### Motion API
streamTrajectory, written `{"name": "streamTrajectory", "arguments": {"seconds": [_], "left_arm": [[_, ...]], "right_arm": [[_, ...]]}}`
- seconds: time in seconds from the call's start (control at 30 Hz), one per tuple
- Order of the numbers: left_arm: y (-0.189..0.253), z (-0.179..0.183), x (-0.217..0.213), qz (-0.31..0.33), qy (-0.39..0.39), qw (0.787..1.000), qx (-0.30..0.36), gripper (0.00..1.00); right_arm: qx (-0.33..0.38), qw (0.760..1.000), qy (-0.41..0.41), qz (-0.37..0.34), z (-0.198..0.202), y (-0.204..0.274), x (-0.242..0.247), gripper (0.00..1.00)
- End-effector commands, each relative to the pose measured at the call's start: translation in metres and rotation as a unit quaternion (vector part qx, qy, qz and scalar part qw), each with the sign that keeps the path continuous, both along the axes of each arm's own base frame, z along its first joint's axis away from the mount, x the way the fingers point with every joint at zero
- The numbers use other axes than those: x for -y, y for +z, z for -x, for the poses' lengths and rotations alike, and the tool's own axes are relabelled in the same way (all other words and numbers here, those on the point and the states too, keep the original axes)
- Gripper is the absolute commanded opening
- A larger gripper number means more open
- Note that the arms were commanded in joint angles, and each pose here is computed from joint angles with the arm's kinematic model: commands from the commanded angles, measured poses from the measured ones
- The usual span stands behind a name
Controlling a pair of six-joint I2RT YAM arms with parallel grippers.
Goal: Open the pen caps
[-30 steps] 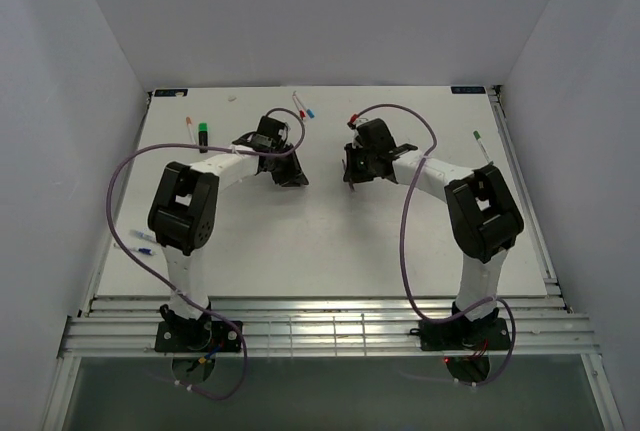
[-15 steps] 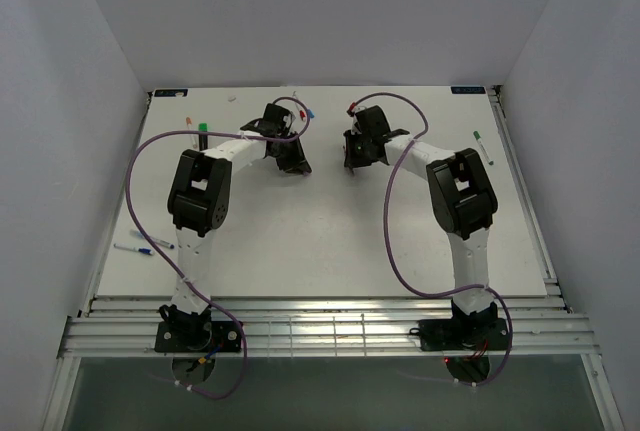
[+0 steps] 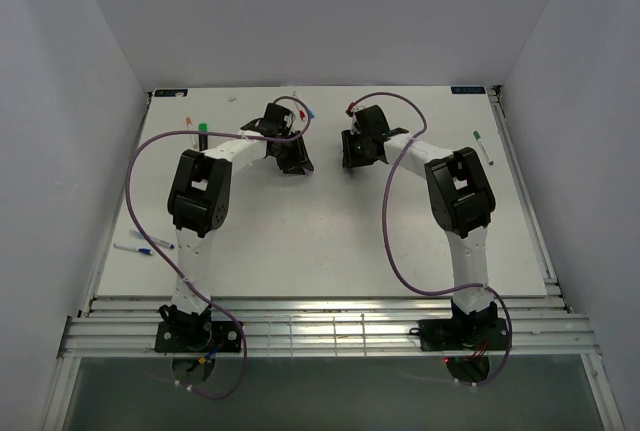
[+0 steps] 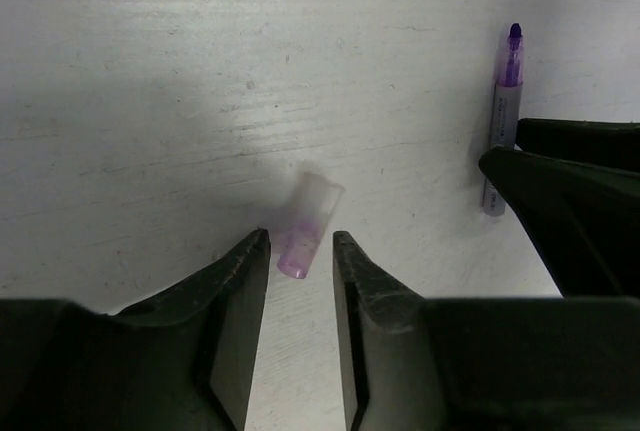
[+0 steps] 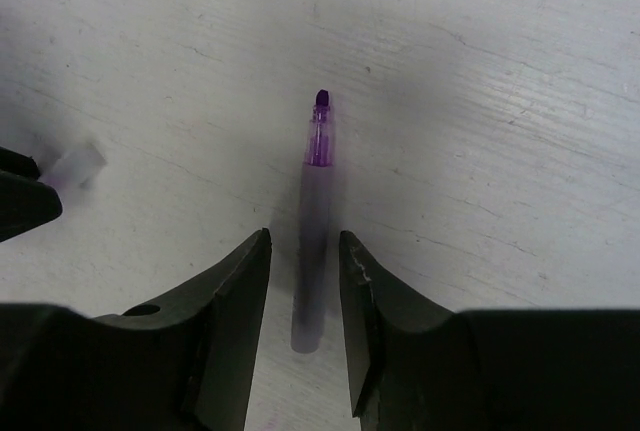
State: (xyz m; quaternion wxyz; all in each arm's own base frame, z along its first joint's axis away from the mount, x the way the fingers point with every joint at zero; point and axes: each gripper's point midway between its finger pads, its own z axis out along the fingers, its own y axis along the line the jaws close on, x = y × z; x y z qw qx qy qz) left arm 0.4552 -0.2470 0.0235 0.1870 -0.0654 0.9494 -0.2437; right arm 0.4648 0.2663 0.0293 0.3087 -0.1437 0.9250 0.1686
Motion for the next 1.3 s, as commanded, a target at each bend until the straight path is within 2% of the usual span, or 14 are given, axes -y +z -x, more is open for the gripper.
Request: {"name": "streamTrajectory", "arguments": {"seconds": [0.0, 0.1, 0.2, 0.37, 0.53, 0.67, 0.8, 0.97, 1.1, 1.17, 1.27], "left_arm": [[-0.015, 0.018, -0.027, -0.056, 0.012, 0.998, -0.03, 0.47], [-0.011, 0.017, -0.031, -0.061, 0.018, 0.998, -0.024, 0.54], [-0.005, 0.016, -0.035, -0.064, 0.021, 0.998, -0.016, 0.56], [0.005, 0.012, -0.042, -0.061, 0.024, 0.998, -0.001, 0.59], [0.021, 0.008, -0.035, -0.044, 0.013, 0.999, 0.014, 0.6], [0.037, 0.011, -0.034, -0.03, 0.012, 0.999, 0.035, 0.61], [0.062, 0.013, -0.027, 0.003, 0.009, 0.998, 0.067, 0.61], [0.071, 0.022, -0.015, 0.054, -0.001, 0.996, 0.075, 0.61], [0.08, 0.029, -0.003, 0.102, -0.005, 0.991, 0.084, 0.61], [0.087, 0.035, 0.002, 0.13, -0.01, 0.987, 0.098, 0.61], [0.099, 0.044, 0.007, 0.164, -0.008, 0.981, 0.106, 0.61]], "right_arm": [[0.001, 1.0, 0.006, -0.004, -0.004, 0.0, -0.001, 0.4], [0.007, 1.0, 0.009, -0.012, -0.003, 0.006, -0.003, 0.49], [0.021, 1.0, 0.01, -0.016, -0.01, 0.016, -0.006, 0.54], [0.043, 0.999, -0.001, -0.015, -0.022, 0.036, 0.001, 0.59], [0.072, 0.997, -0.04, -0.004, -0.032, 0.073, 0.032, 0.65], [0.087, 0.991, -0.096, 0.017, -0.033, 0.092, 0.079, 0.67], [0.101, 0.976, -0.185, 0.055, -0.039, 0.111, 0.149, 0.68], [0.076, 0.953, -0.281, 0.082, -0.037, 0.108, 0.224, 0.68], [0.063, 0.926, -0.357, 0.102, -0.031, 0.099, 0.287, 0.68], [0.055, 0.913, -0.387, 0.115, -0.031, 0.092, 0.317, 0.68], [0.061, 0.905, -0.4, 0.131, -0.038, 0.095, 0.338, 0.69]]}}
